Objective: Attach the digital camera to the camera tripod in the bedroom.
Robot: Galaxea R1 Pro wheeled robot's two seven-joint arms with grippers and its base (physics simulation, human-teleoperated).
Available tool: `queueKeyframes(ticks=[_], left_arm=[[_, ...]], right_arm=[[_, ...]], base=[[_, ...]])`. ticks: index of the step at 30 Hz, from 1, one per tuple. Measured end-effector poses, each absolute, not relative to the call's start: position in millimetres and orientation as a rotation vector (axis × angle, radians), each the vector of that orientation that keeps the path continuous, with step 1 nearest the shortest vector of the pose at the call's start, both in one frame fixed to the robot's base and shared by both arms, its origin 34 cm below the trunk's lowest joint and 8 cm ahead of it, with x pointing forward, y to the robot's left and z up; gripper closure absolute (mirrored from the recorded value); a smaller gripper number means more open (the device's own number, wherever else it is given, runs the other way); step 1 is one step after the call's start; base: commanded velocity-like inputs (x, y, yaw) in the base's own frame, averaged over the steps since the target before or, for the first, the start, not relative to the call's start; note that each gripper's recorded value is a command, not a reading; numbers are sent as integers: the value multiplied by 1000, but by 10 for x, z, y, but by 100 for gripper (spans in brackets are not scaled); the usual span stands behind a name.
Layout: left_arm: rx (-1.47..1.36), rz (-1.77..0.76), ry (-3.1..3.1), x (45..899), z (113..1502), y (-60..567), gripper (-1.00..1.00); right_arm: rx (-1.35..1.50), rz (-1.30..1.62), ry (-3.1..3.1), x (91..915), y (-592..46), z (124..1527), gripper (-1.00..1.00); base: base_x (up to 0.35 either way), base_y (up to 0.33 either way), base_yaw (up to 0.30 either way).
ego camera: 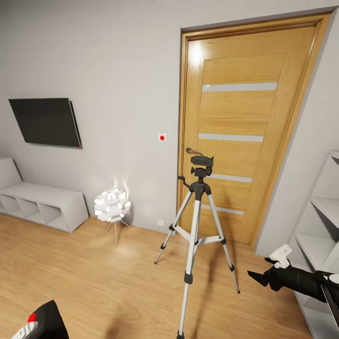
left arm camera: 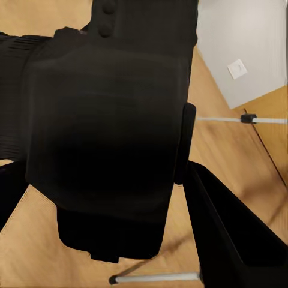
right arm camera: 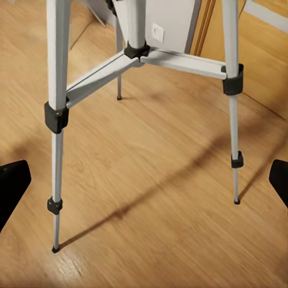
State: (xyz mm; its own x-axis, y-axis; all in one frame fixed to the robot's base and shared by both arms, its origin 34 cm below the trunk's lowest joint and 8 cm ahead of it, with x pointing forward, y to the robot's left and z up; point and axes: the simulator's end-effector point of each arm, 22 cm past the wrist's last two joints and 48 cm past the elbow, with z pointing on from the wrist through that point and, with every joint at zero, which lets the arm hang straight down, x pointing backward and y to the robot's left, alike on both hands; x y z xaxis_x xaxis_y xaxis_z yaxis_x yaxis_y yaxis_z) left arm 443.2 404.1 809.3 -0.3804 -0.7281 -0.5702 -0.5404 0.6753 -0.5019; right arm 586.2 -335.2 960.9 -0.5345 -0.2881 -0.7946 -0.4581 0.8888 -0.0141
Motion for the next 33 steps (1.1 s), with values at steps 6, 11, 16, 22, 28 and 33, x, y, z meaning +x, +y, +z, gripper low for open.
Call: queueKeyframes(ticks=[6,11,16,22,28,33], left_arm=[[-996,-257,2072,4335,8116,4118,100],[-1021,-237,2088,4246,8075,4148,100],[-1033,-234,2093,4210,8099,4155,100],[-1052,-221,2090,4156,8143,4215,100],[-1070,-206,2079,4108,8210,4295,100],[-1081,-192,2079,4069,8250,4320,100]], right_arm=[[-537,245,2169,5851,-3346,9681,-100],[-538,246,2169,5840,-3344,9739,-100],[-541,245,2166,5830,-3340,9797,-100],[-569,234,2142,5830,-3322,9885,-100],[-581,229,2132,5813,-3320,9951,-100],[-583,229,2132,5796,-3321,10000,-100]], base=[[0,0,0],[0,0,0],[0,0,0],[0,0,0],[0,0,0],[0,0,0]])
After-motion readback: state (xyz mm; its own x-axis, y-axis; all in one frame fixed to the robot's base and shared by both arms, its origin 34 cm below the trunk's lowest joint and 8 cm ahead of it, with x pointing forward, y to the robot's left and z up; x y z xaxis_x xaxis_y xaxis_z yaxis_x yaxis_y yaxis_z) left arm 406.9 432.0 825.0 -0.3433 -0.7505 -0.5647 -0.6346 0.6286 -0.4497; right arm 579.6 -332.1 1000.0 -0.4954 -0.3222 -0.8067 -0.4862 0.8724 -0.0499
